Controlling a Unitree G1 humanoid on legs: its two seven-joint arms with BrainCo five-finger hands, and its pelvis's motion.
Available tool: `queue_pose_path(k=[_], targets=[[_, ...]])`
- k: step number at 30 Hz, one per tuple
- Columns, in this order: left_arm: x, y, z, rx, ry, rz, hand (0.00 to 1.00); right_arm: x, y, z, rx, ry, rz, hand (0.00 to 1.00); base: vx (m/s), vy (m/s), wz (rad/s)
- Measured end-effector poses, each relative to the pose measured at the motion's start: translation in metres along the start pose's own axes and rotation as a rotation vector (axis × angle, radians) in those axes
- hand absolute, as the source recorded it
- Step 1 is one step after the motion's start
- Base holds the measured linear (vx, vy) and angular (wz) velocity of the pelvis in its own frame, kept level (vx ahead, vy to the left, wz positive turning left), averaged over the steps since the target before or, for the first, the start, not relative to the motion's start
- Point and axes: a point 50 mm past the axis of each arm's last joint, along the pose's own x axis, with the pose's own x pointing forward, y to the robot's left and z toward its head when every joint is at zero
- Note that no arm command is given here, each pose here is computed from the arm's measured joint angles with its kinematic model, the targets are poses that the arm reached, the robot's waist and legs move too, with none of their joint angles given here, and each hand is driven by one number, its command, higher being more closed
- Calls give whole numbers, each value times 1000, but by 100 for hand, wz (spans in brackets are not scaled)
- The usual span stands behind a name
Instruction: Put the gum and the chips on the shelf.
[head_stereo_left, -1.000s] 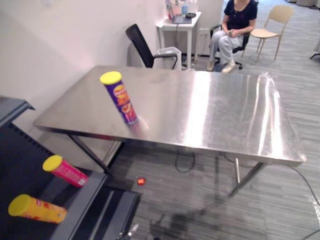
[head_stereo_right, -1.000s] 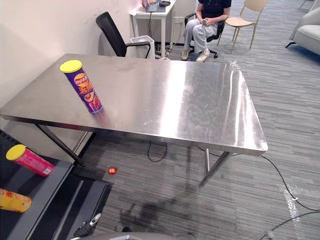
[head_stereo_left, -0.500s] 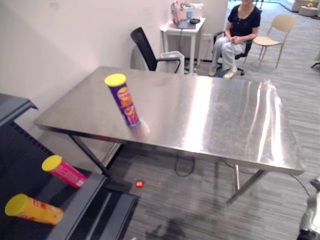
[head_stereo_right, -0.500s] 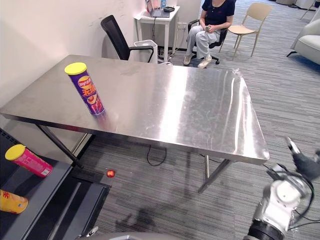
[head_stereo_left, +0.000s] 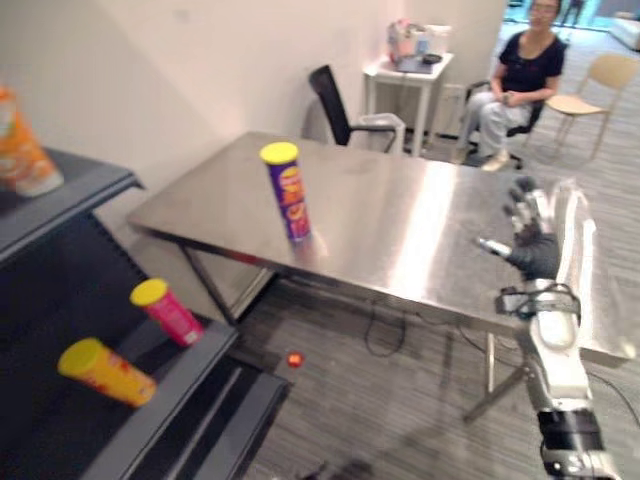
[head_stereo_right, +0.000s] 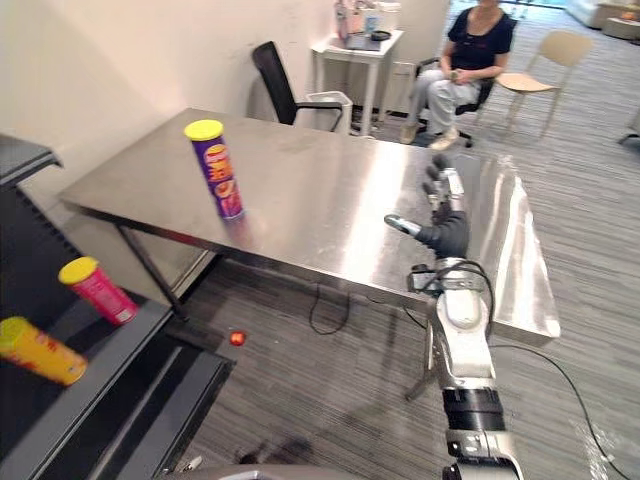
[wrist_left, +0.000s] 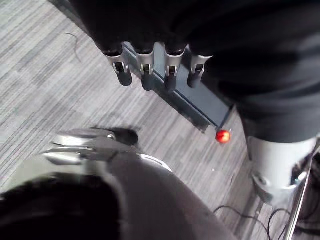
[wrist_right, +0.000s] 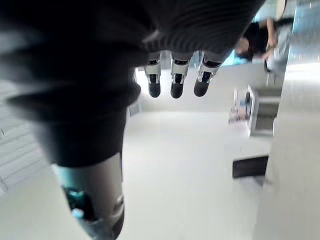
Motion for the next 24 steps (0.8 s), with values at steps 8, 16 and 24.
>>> queue_pose_path(k=[8,16,24], targets=[[-2,5,-2,-21,-3,18,0,30,47,-12,96,74,174,0,10,-20,41],[-1,4,3,-76,-21,21,0,60,69,-11,101,107,206,0,44,-15,16],[0,3,8,-81,-40,19,0,80,67,-3,74,97,138,0,-24,-15,12]])
